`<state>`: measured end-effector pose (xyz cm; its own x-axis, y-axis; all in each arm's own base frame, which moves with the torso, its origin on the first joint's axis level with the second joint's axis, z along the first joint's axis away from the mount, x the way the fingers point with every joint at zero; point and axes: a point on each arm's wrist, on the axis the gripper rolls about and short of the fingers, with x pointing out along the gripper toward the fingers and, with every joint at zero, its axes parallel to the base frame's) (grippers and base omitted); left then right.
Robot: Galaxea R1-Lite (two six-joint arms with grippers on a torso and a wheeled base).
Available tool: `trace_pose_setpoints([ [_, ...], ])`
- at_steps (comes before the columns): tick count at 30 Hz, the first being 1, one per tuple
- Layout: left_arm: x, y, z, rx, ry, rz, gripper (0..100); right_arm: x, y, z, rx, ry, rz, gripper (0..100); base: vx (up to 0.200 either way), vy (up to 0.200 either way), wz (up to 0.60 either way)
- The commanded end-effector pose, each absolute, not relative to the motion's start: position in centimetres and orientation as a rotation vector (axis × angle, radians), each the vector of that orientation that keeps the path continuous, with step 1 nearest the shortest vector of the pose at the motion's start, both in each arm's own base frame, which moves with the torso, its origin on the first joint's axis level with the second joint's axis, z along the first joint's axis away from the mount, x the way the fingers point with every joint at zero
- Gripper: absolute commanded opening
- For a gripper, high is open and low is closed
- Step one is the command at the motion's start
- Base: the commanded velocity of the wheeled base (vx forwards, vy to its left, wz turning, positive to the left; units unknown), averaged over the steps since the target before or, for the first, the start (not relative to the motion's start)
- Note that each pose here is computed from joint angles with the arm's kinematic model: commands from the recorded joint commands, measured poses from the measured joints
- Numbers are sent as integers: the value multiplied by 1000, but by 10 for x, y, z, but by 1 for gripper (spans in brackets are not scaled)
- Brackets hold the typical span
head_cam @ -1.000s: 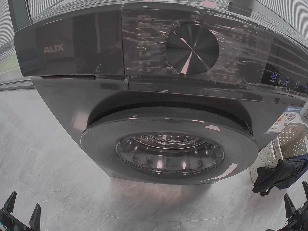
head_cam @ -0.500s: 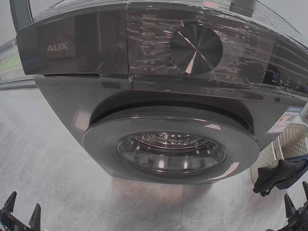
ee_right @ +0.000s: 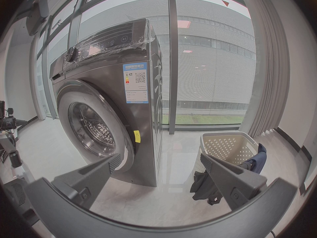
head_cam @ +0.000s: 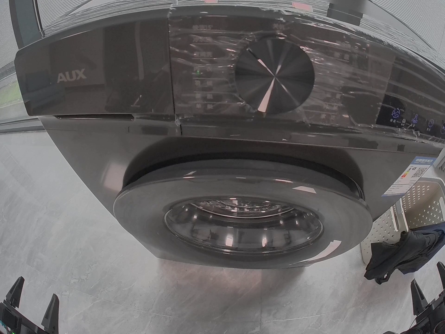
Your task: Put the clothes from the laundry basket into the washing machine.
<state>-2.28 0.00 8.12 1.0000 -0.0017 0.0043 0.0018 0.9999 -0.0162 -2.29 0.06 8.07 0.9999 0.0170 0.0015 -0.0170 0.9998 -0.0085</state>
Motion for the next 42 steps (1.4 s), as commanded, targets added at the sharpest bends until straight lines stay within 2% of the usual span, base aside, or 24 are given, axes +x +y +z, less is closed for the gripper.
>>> trace_pose_setpoints([
  [1, -23, 0, 76, -15, -5, -2, 100, -22, 1, 76, -11, 5, 17, 100, 0, 0, 0],
  [9, -23, 0, 76, -15, -5, -2, 100, -22, 1, 76, -11, 5, 17, 100, 0, 0, -450],
  [35, -23, 0, 76, -17, -5, -2, 100, -22, 1, 76, -11, 5, 15, 100, 23, 23, 0],
  [42, -23, 0, 76, -17, -3, -2, 100, -22, 1, 76, -8, 5, 14, 100, 29, 0, 600],
])
